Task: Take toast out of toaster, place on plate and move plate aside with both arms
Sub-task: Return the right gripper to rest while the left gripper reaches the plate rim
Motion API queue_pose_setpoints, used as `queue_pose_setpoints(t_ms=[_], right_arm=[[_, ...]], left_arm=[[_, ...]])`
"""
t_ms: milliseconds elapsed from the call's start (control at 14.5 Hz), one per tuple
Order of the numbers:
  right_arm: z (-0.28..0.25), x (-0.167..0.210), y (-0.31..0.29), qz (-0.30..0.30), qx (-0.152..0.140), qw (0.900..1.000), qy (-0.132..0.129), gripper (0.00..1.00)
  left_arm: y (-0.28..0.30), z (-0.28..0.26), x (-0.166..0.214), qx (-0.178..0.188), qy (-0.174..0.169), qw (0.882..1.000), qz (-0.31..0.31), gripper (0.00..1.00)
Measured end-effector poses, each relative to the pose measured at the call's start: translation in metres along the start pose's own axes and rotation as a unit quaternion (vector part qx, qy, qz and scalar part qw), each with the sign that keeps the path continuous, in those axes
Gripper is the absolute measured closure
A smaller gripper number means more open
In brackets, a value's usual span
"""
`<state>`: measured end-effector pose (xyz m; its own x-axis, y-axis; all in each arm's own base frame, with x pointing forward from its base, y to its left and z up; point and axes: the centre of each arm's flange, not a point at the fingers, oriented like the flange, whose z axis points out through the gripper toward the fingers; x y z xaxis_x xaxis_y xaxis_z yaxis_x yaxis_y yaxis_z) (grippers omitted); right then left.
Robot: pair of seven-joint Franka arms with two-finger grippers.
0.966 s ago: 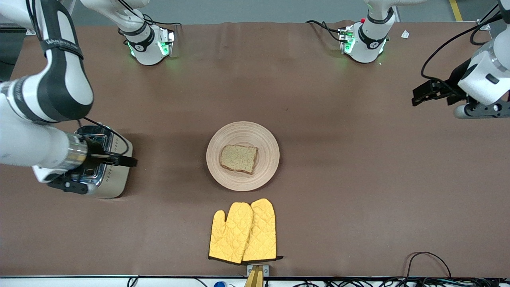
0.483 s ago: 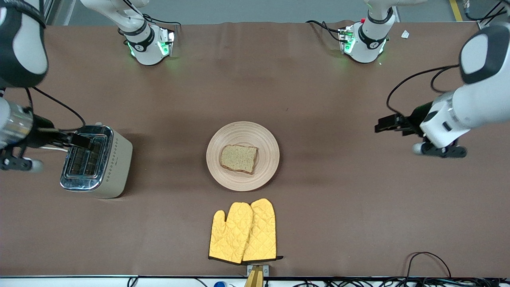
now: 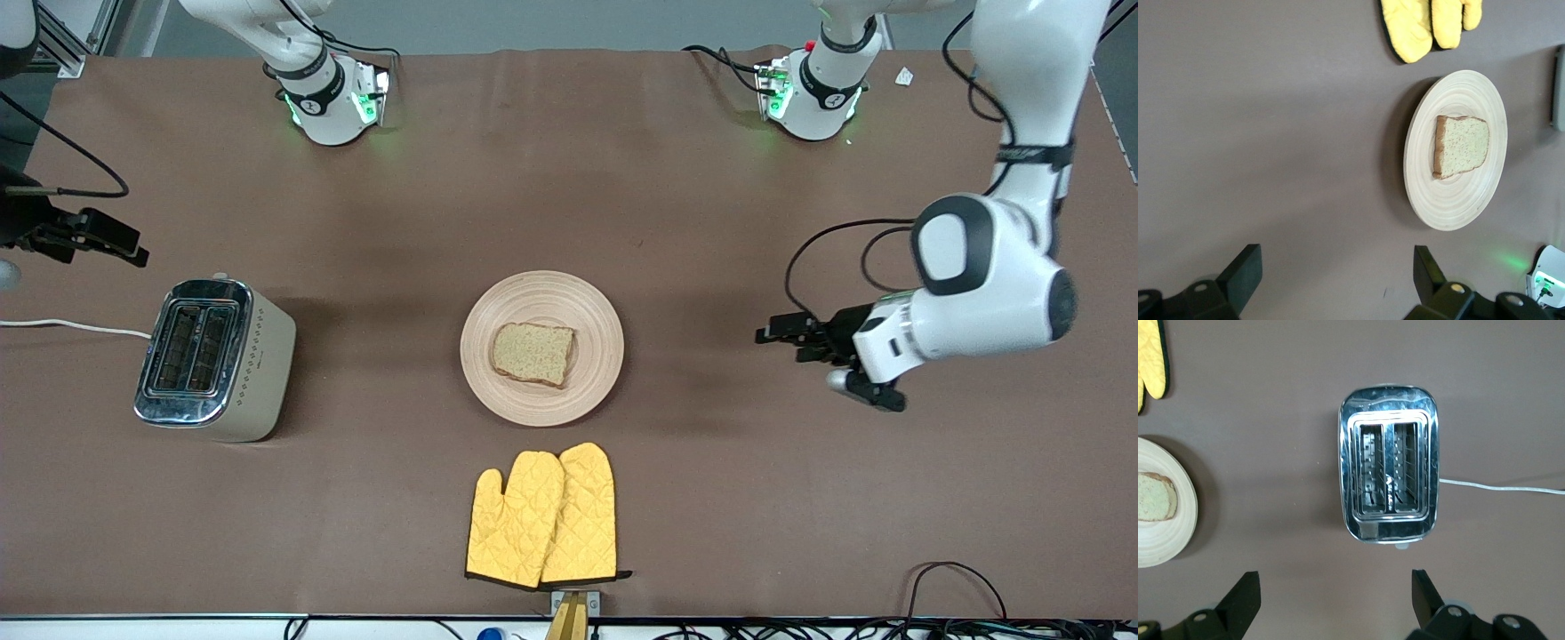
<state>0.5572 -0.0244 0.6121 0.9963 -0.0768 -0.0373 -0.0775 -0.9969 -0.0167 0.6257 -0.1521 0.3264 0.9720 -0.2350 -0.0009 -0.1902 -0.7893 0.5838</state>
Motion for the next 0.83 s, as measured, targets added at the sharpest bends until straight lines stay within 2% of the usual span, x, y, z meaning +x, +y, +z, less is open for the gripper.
queue_pose_setpoints(t_ms=[276,552,690,759,828], right_arm=[[-0.009,-0.004,0.000,-0.002,-0.001,1.000,0.009,0.00],[-0.025,-0.004,0.000,-0.002,0.000,1.000,0.026,0.00],[-0.027,-0.004,0.000,-0.001,0.000,1.000,0.028,0.00],[-0.027,-0.004,0.001,0.000,0.000,1.000,0.029,0.00],[-0.027,-0.004,0.004,0.002,0.000,1.000,0.029,0.00]], left_arm=[[-0.007,0.081,0.007,-0.068,0.013,0.997,0.015,0.00],[-0.020,0.151,0.001,-0.154,0.040,0.987,0.015,0.03],[-0.020,0.181,-0.004,-0.185,0.054,0.981,0.009,0.19],[-0.015,0.193,-0.006,-0.198,0.059,0.978,0.002,0.19],[-0.009,0.204,-0.008,-0.207,0.064,0.976,-0.008,0.26]])
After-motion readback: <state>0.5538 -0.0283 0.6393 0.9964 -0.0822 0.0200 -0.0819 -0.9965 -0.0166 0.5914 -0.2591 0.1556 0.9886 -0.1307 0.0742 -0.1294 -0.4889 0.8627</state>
